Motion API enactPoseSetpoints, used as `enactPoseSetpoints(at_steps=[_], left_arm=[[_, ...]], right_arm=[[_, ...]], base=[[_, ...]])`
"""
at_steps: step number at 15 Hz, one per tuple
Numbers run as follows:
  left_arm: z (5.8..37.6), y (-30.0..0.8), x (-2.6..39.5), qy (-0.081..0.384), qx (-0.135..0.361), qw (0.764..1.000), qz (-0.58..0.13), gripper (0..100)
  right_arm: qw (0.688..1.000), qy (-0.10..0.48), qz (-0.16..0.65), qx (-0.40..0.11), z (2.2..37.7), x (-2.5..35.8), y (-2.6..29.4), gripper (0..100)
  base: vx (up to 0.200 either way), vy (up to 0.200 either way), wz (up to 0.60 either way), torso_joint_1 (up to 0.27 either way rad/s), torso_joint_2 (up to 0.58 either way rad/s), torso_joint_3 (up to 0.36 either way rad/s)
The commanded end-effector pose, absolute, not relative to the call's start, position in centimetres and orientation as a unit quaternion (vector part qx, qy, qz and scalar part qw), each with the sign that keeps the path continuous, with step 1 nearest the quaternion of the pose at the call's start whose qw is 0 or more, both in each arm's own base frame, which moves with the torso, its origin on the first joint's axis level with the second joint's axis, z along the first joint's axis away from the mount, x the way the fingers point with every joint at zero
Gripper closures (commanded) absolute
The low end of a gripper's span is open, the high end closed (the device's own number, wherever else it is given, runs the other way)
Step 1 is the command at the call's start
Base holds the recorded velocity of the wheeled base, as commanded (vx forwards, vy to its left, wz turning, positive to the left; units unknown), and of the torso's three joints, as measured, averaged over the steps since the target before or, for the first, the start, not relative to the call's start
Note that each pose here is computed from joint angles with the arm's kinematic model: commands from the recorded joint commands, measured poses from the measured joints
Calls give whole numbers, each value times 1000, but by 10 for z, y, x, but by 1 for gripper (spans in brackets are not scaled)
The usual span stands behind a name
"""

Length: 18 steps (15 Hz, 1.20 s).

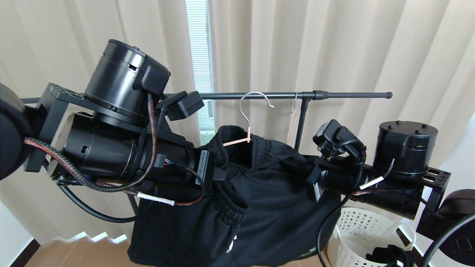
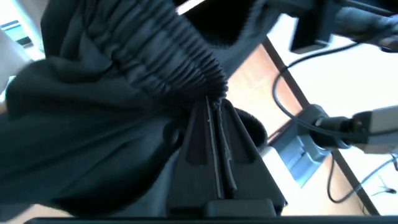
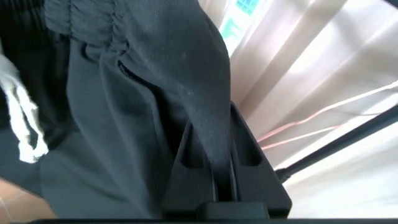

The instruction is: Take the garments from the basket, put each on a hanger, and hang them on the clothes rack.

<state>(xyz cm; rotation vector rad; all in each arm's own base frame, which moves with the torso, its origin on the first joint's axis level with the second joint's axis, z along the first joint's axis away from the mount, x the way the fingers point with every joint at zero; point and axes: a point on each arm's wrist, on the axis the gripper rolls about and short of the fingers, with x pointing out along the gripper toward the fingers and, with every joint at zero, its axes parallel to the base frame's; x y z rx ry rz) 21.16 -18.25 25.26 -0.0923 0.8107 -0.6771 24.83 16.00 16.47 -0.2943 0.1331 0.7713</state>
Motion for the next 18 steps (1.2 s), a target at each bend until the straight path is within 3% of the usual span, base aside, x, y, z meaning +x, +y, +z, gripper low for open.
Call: enactPoseSetpoints(at_steps=[1, 10, 11, 18], left_arm=[[245, -186, 219, 393, -31, 864, -314, 100], [237, -189, 229, 398, -20, 864, -309, 100], [237, -189, 229, 398, -20, 864, -309, 0], [232, -195, 230, 382, -13, 878, -289, 0]], right_arm=[[914, 60, 375, -139, 166, 249, 160, 100], [919, 41, 374, -118, 172, 246, 159, 100], [919, 41, 373, -118, 172, 246, 159, 100], [918, 33, 378, -117, 177, 242, 157, 100]], base=[[0, 0, 0, 0, 0, 0], [0, 0, 0, 0, 0, 0], [0, 0, 0, 0, 0, 0], [0, 0, 0, 0, 0, 0]])
